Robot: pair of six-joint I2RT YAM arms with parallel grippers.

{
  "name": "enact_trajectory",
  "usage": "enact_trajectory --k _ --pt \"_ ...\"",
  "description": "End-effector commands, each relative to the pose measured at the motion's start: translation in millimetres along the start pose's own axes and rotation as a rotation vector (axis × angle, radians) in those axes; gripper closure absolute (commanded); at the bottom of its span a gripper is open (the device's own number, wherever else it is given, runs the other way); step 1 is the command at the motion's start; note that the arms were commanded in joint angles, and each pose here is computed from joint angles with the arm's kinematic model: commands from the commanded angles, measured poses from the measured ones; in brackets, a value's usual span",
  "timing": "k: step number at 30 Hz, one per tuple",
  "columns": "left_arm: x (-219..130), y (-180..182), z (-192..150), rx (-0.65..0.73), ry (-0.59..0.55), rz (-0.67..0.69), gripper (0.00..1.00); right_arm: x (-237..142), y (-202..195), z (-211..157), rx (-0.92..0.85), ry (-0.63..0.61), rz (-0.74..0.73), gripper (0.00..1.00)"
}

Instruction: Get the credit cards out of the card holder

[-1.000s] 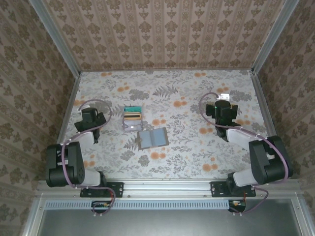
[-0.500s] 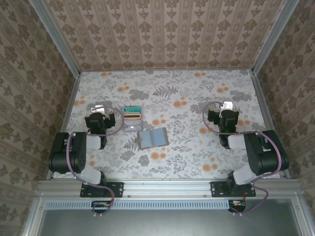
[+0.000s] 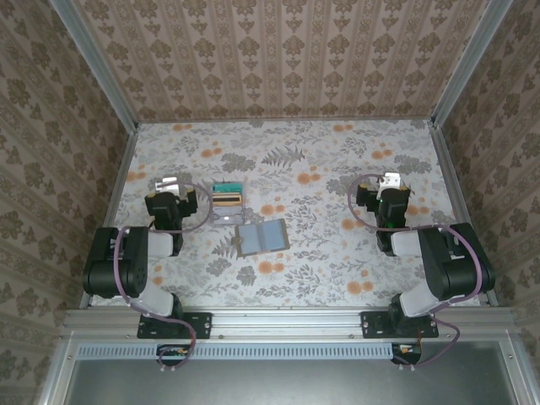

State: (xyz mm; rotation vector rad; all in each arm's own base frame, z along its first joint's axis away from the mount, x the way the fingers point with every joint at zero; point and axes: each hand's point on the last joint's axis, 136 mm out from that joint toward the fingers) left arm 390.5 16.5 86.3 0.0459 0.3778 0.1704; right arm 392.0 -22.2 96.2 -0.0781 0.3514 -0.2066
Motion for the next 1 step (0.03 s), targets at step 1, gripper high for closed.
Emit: enact_trajectory --k 1 --pt "0.1 -1.5 10.9 0.012 -0.037 -0.009 0.0 0.3 1.9 5.6 0.029 -0.026 0.019 0.0"
Point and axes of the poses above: each hand's point on the last joint's axis, 136 mm out from that joint toward the fingers, its own x axis out along the fingers, its own y axis along the line the jaws close on, z = x × y, and after that the axes turned 3 degrees about -x, right-handed
